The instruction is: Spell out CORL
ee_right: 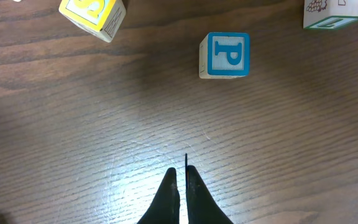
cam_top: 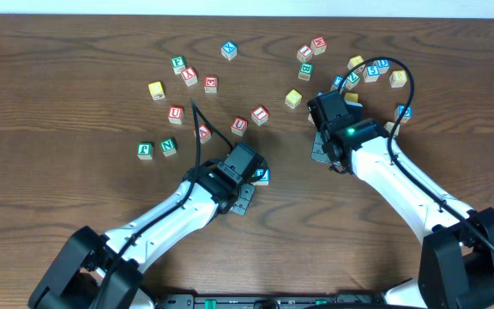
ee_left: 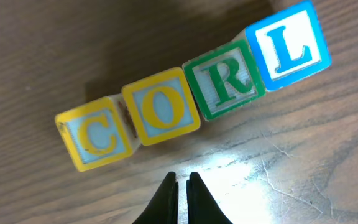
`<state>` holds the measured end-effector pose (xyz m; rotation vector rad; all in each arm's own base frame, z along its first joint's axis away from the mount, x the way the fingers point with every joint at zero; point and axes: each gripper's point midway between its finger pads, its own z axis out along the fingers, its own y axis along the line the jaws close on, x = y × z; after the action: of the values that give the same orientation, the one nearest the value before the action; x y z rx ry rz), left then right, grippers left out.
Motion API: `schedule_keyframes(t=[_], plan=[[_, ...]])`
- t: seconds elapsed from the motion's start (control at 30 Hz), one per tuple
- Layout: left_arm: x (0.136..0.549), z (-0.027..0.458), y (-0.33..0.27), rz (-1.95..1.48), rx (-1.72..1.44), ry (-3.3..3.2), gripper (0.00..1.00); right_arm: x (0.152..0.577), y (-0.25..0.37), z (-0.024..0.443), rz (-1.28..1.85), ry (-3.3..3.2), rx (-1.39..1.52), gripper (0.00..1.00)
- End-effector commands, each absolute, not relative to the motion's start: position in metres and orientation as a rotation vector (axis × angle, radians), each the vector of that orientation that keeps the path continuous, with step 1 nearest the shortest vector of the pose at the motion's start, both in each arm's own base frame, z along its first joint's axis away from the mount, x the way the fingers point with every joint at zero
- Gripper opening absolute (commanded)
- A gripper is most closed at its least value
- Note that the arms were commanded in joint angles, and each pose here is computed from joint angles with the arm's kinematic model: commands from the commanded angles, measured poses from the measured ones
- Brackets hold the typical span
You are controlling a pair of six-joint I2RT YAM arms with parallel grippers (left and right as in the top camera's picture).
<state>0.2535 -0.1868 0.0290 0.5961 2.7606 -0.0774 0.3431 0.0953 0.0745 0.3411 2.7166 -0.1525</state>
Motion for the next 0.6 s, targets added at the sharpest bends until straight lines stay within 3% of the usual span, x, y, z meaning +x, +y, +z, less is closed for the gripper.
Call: schedule_keyframes(t=[0.0, 0.13, 0.57], plan=[[0.262, 0.035, -0.176, 0.015, 0.577, 2.712, 0.07, 0.348, 0.095, 0.083, -0.147, 2.694, 0.333, 0.01], [0.277, 0.040, -0.159, 0.161, 0.497, 2.658, 0.07, 0.348, 0.095, 0.083, -0.147, 2.693, 0.333, 0.01], [0.307, 0.039, -0.114, 0.179, 0.242, 2.654, 0.07, 0.348, 0.093, 0.083, -0.157, 2.692, 0.333, 0.01]])
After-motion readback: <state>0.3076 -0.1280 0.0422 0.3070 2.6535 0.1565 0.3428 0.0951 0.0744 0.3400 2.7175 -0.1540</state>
